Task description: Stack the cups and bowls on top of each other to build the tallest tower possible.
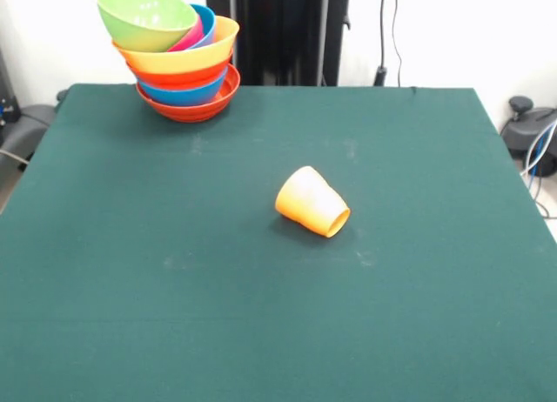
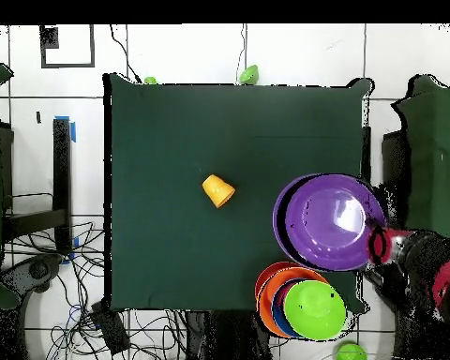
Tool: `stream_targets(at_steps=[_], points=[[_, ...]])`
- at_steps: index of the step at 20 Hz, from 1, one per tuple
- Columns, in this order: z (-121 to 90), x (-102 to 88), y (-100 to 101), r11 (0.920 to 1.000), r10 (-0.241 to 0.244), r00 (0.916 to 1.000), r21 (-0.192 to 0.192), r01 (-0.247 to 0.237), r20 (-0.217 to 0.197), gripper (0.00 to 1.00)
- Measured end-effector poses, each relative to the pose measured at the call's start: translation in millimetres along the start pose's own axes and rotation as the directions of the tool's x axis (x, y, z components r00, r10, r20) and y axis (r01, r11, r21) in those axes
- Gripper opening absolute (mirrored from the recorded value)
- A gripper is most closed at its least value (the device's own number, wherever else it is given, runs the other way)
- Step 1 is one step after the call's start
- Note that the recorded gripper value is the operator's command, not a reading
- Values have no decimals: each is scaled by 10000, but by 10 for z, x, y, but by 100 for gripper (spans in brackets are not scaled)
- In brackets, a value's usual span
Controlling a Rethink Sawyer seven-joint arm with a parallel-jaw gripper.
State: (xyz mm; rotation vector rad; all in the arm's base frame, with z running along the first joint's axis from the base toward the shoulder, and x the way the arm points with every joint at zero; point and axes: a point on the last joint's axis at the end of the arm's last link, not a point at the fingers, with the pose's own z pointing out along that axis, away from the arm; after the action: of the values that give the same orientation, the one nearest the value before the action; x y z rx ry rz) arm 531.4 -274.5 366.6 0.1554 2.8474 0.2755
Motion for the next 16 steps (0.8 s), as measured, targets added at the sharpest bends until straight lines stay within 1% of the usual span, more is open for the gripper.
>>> stream_targets(at_steps=[1, 3, 5, 7, 8, 10, 11, 13, 14, 15, 16], points=[[-14, 67, -24, 9999, -112, 9999, -26, 112, -17, 0], [-9, 312, -68, 9981, -611, 9980, -103, 609, -140, 0], [51, 526, -53, 9938, -1100, 9936, -178, 1095, -266, 0], [121, 718, -22, 9876, -1561, 9870, -249, 1553, -382, 0], [148, 782, -4, 9848, -1728, 9840, -271, 1718, -421, 0], [234, 996, 59, 9731, -2297, 9717, -318, 2282, -547, 0], [287, 1148, 103, 9633, -2680, 9613, -352, 2662, -634, 0], [331, 1301, 149, 9524, -3045, 9496, -397, 3023, -741, 0], [381, 1519, 202, 9355, -3532, 9313, -444, 3506, -887, 0], [397, 1600, 220, 9287, -3709, 9239, -461, 3681, -938, 0], [408, 1661, 232, 9244, -3814, 9193, -478, 3785, -968, 0]])
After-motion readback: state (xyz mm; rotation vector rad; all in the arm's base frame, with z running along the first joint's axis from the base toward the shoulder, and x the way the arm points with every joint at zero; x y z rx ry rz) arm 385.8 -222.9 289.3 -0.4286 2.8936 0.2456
